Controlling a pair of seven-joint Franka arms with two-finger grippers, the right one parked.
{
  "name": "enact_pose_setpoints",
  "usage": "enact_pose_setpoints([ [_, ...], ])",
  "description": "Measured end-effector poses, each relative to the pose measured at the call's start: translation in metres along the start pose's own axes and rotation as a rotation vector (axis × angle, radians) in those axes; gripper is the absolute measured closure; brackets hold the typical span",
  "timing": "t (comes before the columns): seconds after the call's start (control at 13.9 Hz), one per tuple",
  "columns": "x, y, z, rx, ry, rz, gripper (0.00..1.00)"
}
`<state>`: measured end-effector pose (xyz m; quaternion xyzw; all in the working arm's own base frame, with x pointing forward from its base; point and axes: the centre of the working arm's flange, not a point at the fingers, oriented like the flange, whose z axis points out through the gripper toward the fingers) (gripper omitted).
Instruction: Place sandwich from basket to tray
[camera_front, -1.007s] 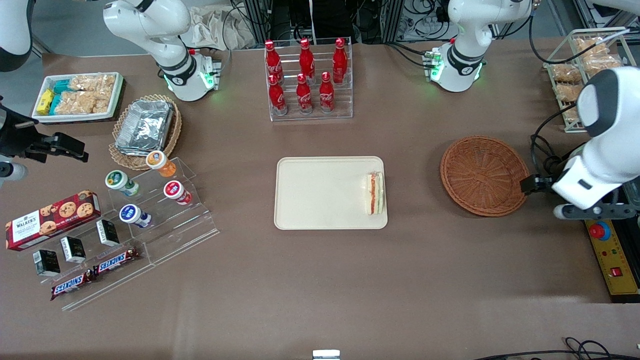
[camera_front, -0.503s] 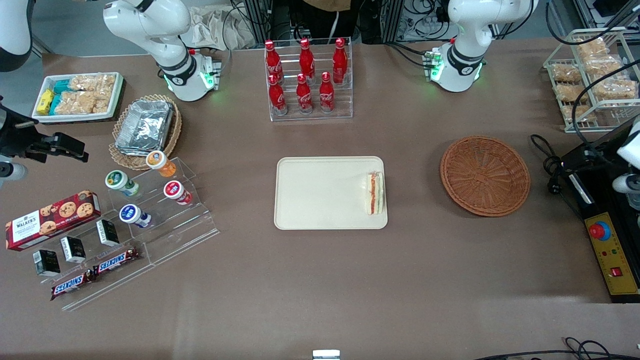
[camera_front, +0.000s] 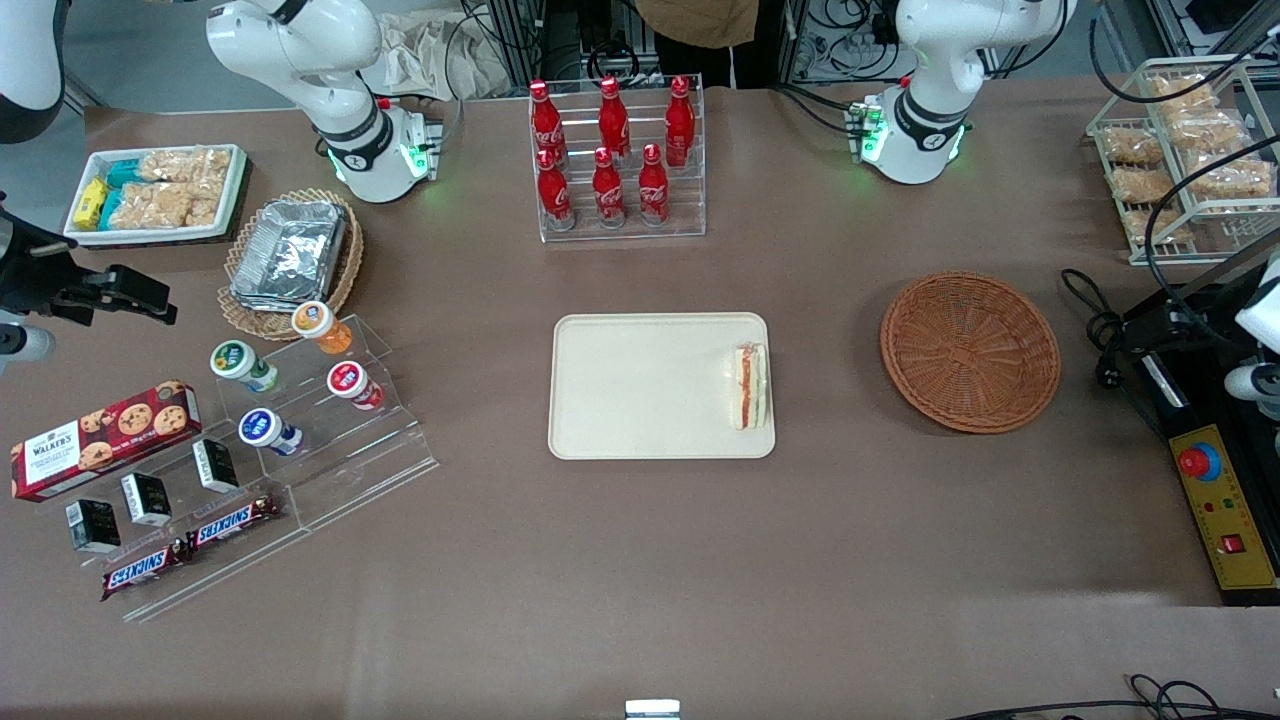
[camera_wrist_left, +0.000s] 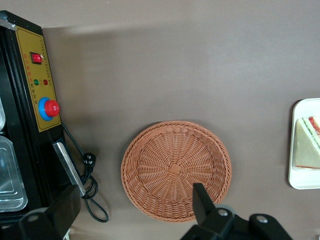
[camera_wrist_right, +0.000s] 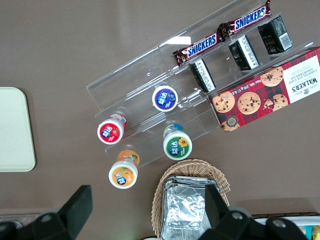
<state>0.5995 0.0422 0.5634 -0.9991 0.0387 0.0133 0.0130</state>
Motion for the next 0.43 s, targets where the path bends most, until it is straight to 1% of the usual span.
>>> enact_pose_setpoints([
  [0.43,0.0007,0.0025,-0.0036,0.0,0.006,0.004,0.0],
])
